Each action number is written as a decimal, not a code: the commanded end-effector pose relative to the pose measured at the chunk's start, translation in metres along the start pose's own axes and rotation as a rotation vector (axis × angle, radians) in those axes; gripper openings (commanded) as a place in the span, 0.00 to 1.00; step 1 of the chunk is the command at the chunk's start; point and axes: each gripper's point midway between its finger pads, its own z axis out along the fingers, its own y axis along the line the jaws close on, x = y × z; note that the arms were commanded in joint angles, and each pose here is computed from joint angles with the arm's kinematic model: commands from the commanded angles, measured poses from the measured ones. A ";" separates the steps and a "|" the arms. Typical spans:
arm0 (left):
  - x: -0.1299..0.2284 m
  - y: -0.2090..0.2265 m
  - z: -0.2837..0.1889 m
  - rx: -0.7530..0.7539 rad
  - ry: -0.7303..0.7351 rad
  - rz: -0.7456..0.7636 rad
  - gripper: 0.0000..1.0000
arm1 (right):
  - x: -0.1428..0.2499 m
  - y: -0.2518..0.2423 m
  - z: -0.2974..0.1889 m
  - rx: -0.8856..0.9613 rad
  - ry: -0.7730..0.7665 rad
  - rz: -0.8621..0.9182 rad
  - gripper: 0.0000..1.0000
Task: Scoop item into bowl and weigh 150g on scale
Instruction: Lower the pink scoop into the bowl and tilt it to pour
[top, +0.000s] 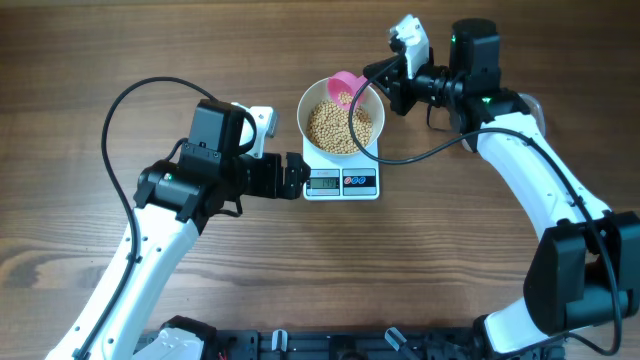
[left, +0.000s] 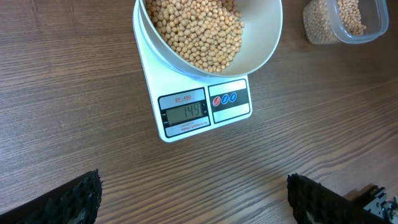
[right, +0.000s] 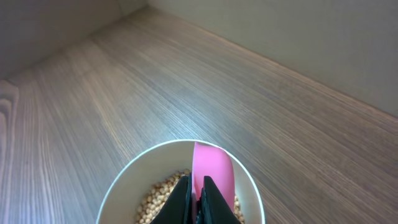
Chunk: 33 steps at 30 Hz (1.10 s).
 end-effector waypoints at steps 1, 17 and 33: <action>0.003 -0.002 0.002 0.012 0.010 0.017 1.00 | -0.006 -0.003 -0.006 0.038 -0.006 -0.064 0.04; 0.003 -0.002 0.002 0.012 0.010 0.017 1.00 | -0.029 0.003 -0.011 0.028 -0.074 -0.102 0.04; 0.003 -0.002 0.002 0.012 0.010 0.017 1.00 | -0.013 0.019 -0.018 0.022 0.036 -0.140 0.04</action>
